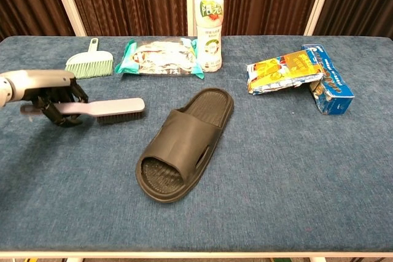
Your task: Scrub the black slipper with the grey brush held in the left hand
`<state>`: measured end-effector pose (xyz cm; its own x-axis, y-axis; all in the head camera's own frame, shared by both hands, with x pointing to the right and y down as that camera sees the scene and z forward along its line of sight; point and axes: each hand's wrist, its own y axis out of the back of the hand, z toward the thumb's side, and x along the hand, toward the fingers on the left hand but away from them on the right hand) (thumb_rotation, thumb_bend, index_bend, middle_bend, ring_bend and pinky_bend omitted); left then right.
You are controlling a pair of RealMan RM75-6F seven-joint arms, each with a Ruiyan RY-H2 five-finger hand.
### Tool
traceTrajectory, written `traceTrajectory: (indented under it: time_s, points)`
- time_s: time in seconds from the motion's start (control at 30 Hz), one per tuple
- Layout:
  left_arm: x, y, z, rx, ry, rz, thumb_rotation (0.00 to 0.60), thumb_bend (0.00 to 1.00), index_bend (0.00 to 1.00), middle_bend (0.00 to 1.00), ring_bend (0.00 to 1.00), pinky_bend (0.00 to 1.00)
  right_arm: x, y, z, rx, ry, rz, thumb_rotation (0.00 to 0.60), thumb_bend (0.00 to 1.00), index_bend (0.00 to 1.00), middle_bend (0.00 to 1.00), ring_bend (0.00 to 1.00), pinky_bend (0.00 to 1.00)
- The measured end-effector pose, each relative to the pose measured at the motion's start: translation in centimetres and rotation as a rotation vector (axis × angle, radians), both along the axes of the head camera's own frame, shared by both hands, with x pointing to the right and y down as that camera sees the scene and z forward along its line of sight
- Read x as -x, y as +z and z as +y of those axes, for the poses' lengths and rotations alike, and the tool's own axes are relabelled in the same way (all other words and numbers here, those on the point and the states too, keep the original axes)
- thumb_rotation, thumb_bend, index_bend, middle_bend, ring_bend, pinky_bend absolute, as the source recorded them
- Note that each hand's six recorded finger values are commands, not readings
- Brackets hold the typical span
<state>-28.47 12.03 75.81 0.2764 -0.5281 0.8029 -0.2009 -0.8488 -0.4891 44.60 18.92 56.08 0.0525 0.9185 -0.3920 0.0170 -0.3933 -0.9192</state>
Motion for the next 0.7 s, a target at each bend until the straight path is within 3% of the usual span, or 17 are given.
traceTrajectory:
  time_s: [0.1,0.2,0.4,0.53,0.7]
  points:
    - [-0.1,-0.9,-0.3,-0.045,-0.062,0.076,0.6,0.64,1.0,1.0,0.96,0.95,0.3,0.1,-0.1,0.01,-0.013,-0.006,0.6,0.09,0.04,0.18,0.03,0.08]
    - [-0.3,-2.3,-0.9,-0.133,-0.11,0.182,0.6,0.64,1.0,1.0,1.0,0.99,1.2,0.5,-0.3,0.032,-0.049,-0.019,0.6,0.09,0.04,0.18,0.03,0.08]
    - [-0.7,-6.4,-1.7,-0.327,-0.176,0.466,0.6,0.63,1.0,1.0,1.0,1.0,5.3,1.3,-1.9,0.082,-0.192,-0.059,0.6,0.09,0.04,0.18,0.03,0.08]
    - [-1.0,-8.9,-0.7,-0.439,-0.129,0.624,0.6,0.62,1.0,1.0,1.0,1.0,8.7,2.4,-3.2,0.134,-0.305,-0.08,0.6,0.09,0.04,0.18,0.03,0.08]
    - [-1.2,-8.9,2.0,-0.448,-0.014,0.672,0.6,0.62,1.0,1.0,1.0,1.0,13.6,4.3,-4.8,0.208,-0.453,-0.093,0.6,0.09,0.04,0.17,0.03,0.08]
